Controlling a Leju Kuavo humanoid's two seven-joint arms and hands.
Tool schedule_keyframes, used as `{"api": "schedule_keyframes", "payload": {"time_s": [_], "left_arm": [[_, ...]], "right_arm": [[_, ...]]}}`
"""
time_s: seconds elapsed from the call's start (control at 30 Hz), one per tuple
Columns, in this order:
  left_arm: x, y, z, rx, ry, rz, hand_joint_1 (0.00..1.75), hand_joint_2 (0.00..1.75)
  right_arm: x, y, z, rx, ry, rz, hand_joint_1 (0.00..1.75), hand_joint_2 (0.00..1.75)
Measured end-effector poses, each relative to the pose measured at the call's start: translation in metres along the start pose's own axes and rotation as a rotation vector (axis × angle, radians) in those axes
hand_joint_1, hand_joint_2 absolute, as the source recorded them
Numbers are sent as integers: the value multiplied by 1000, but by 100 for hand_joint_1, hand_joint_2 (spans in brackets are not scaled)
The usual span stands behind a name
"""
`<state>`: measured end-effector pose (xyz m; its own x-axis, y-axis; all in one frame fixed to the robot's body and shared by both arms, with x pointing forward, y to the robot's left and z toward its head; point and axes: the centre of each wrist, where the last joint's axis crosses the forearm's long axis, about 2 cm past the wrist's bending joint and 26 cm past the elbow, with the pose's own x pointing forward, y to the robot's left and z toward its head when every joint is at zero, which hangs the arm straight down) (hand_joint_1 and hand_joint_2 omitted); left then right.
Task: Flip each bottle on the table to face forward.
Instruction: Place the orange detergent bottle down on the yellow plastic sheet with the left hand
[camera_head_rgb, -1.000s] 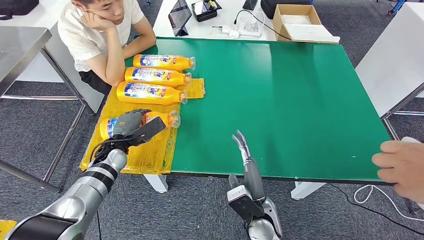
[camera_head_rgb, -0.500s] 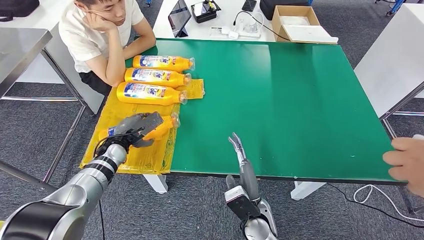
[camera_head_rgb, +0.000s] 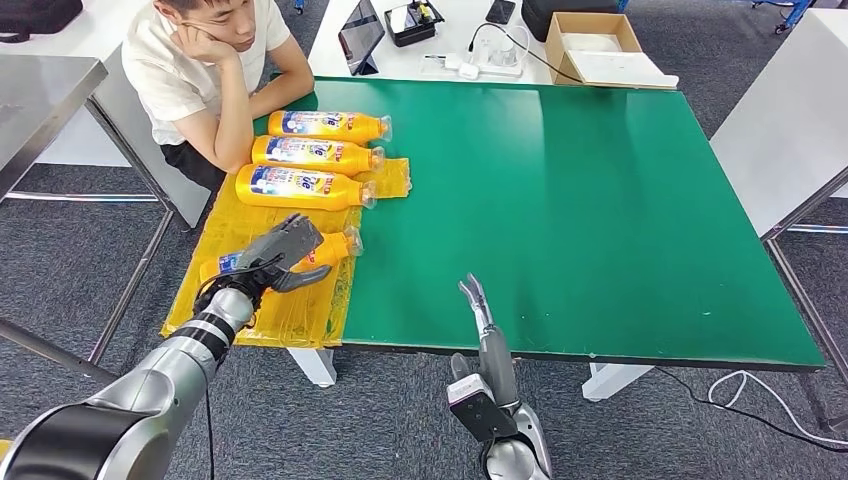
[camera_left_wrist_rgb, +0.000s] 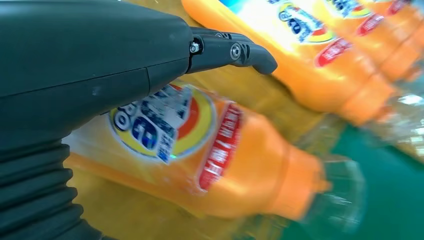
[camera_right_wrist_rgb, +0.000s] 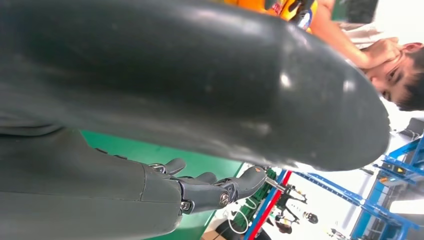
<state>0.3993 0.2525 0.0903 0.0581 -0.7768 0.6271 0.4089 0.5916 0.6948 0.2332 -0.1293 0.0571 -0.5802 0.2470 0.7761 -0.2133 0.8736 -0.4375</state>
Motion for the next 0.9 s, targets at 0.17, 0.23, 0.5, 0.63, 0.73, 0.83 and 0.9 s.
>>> {"api": "schedule_keyframes", "payload": {"time_s": [0.17,0.23,0.5,0.63,0.73,0.83,0.9], "left_arm": [[6,-25,6,80,-197,217,0,175],[11,-40,13,129,-290,389,0,175],[40,-78,69,506,-458,823,0,175],[52,-77,82,543,-516,847,0,175],[57,-74,88,569,-549,850,0,175],[61,-75,94,617,-585,841,0,175],[67,-77,102,637,-617,837,0,175]], "right_arm": [[-1,1,4,-12,8,11,0,0],[-1,2,8,-29,15,9,0,0],[14,-2,24,-247,75,-93,0,0],[20,-6,24,-282,63,-99,0,87],[23,-9,23,-327,62,-91,0,175],[27,-15,20,-446,68,-49,0,175],[32,-20,17,-498,56,-34,0,175]]}}
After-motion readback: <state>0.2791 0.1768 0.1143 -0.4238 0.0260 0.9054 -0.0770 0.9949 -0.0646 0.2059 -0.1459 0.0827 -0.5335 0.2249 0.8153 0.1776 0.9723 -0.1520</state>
